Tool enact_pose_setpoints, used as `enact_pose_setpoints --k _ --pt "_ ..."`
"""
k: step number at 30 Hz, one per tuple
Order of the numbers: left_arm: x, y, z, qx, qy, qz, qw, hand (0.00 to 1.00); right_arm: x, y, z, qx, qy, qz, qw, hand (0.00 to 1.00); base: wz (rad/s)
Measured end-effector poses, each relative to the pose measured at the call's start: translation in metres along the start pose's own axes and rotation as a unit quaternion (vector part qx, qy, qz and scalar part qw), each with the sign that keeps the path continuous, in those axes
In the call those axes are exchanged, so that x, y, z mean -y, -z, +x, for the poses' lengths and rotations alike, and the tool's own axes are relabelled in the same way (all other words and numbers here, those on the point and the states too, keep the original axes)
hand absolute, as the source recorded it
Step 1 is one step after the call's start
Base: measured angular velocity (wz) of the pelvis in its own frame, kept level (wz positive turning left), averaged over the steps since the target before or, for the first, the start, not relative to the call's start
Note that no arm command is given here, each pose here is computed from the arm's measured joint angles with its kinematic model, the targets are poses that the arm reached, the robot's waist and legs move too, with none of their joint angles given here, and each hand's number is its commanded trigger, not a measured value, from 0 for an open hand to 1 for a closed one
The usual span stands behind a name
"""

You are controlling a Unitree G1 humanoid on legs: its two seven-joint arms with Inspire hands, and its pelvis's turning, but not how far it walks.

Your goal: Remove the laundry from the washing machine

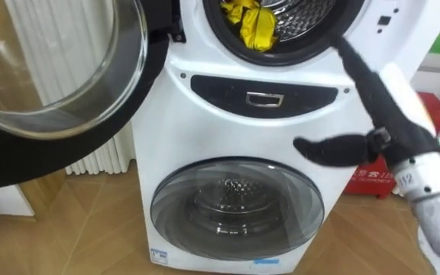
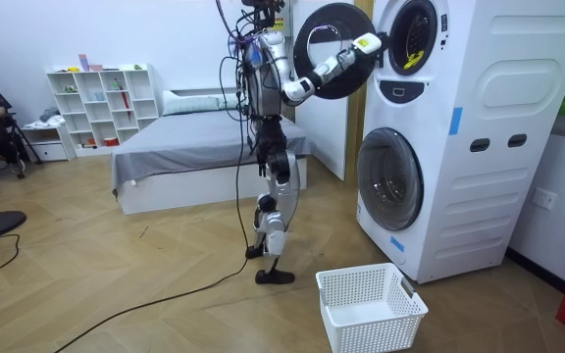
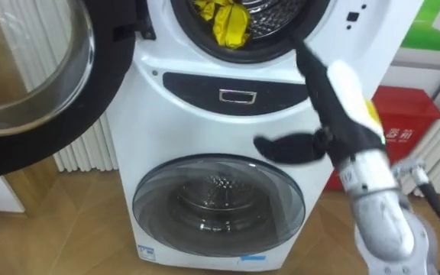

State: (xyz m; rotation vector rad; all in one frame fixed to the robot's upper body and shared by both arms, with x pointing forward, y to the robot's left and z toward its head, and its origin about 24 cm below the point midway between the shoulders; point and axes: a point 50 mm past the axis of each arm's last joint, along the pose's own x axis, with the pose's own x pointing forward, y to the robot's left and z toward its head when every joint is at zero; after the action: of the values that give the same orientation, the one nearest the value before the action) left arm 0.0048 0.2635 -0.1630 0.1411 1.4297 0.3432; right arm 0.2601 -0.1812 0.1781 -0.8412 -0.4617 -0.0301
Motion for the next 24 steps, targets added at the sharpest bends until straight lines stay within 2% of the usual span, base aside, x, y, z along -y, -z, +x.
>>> enact_pose_setpoints --k 5,10,15,18,20,24 --pt "-0.001 0.003 0.0 -0.008 0.001 -0.001 1.0 0.0 0.001 -0.017 0.013 0.039 0.008 -0.028 0.999 0.0 0.02" --pt "-0.004 0.011 0.0 -0.029 -0.002 0.004 1.0 0.0 -0.008 -0.022 0.016 0.052 -0.004 -0.064 0.997 0.0 0.04" --pt "-0.007 0.021 -0.001 -0.055 -0.005 0.007 0.998 0.0 -0.022 -0.002 0.018 0.02 -0.021 -0.079 0.996 0.0 0.28" --pt "-0.002 0.019 -0.001 -0.055 0.008 0.014 0.998 0.0 -0.026 0.015 0.021 -0.017 -0.021 -0.092 0.995 0.0 0.49" --pt "-0.002 0.017 -0.001 -0.051 0.007 0.014 0.999 0.0 -0.024 0.018 0.026 -0.021 -0.025 -0.103 0.994 0.0 -0.2" --pt "-0.017 0.03 -0.003 -0.065 -0.018 -0.008 0.998 0.0 -0.026 0.015 0.027 -0.015 -0.022 -0.12 0.992 0.0 -0.39"
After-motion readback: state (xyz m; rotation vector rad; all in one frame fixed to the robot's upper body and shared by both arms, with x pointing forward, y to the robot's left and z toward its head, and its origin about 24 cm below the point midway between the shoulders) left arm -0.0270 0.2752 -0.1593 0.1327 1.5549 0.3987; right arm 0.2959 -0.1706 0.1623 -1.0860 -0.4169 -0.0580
